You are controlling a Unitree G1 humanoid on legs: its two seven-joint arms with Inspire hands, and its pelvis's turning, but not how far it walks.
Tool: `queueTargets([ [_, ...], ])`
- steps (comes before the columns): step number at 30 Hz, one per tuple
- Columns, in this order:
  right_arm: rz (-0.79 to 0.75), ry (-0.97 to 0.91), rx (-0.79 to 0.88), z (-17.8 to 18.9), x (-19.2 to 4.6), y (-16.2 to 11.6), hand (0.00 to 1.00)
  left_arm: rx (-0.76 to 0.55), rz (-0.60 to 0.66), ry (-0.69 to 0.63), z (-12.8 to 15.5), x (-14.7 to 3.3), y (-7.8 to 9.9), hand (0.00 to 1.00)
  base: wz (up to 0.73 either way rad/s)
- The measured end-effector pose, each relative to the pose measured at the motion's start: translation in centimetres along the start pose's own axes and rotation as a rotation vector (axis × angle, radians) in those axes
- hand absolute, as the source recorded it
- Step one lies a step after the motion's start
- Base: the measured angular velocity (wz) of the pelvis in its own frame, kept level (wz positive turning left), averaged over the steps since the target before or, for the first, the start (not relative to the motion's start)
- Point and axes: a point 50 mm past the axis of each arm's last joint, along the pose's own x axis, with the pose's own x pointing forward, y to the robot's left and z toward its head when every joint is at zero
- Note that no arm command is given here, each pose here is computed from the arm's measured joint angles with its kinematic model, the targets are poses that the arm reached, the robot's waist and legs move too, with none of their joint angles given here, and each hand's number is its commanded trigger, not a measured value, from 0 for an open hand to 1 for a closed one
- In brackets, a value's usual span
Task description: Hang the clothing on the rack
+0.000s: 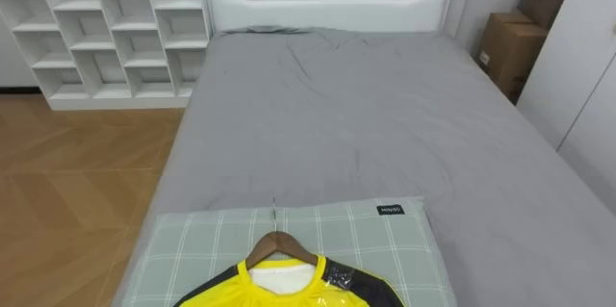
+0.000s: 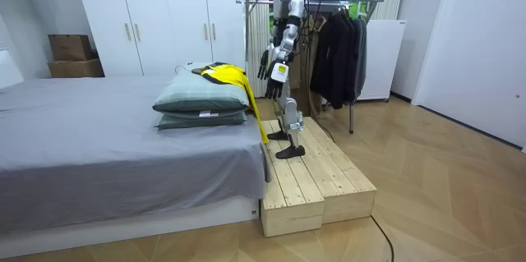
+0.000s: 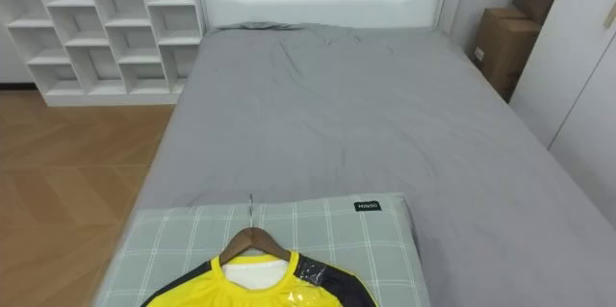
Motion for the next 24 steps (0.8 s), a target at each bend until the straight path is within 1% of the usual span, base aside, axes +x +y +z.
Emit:
queueTargets([
  [12,0.001,-0.001,0.000,0.07,0.02,0.04,0.00,0.008,0.031,0.001,-0.04,-0.01,0.25,0.00,0.00],
  [24,-0.010,0.018,0.017,-0.34,-0.03,-0.17,0.00,0.006,0.070,0.023,-0.84,-0.19,0.64,0.00,0.00],
])
